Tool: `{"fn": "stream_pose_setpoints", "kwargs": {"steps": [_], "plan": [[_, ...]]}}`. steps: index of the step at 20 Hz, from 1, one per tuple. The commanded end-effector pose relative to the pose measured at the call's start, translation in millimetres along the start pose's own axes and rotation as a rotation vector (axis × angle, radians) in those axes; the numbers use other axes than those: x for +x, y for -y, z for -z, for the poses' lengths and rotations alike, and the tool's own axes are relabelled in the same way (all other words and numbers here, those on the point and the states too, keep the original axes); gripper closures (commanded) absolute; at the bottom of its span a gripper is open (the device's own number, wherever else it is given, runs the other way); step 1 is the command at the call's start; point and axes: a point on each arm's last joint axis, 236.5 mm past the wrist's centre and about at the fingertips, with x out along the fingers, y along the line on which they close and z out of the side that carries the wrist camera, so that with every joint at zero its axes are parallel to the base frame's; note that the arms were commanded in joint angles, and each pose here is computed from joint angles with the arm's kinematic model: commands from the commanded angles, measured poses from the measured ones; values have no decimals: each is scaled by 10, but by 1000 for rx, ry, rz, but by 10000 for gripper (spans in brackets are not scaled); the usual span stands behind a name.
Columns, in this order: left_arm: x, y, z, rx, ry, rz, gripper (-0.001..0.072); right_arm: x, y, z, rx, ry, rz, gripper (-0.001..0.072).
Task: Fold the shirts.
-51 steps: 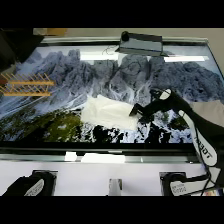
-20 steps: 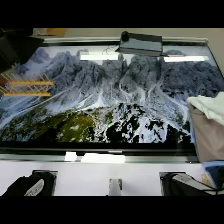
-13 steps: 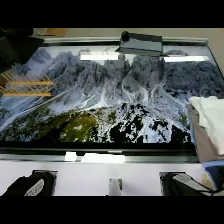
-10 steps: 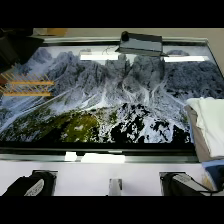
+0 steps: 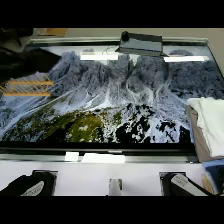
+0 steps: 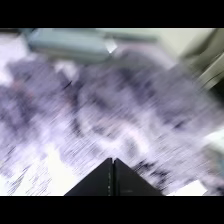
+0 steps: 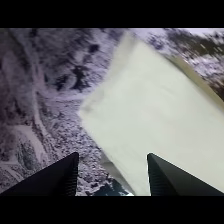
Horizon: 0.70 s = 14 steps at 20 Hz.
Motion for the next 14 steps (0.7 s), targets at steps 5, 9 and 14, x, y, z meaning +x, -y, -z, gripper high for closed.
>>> {"fn": "stream_pose_setpoints", "kwargs": {"steps": [5,9,14], "plan": [[447,-1301,1886,130,-877,-581,-13,878,-1973,1253,-516,-321,-2,21],[534,-1381,1903,74,-846,-608,-13,1212,-2046,1902,-482,-552,45,64],[589,-1443,1753,38,-760,-619,-13,1227,-1905,2076,-494,-654,88,55]]}}
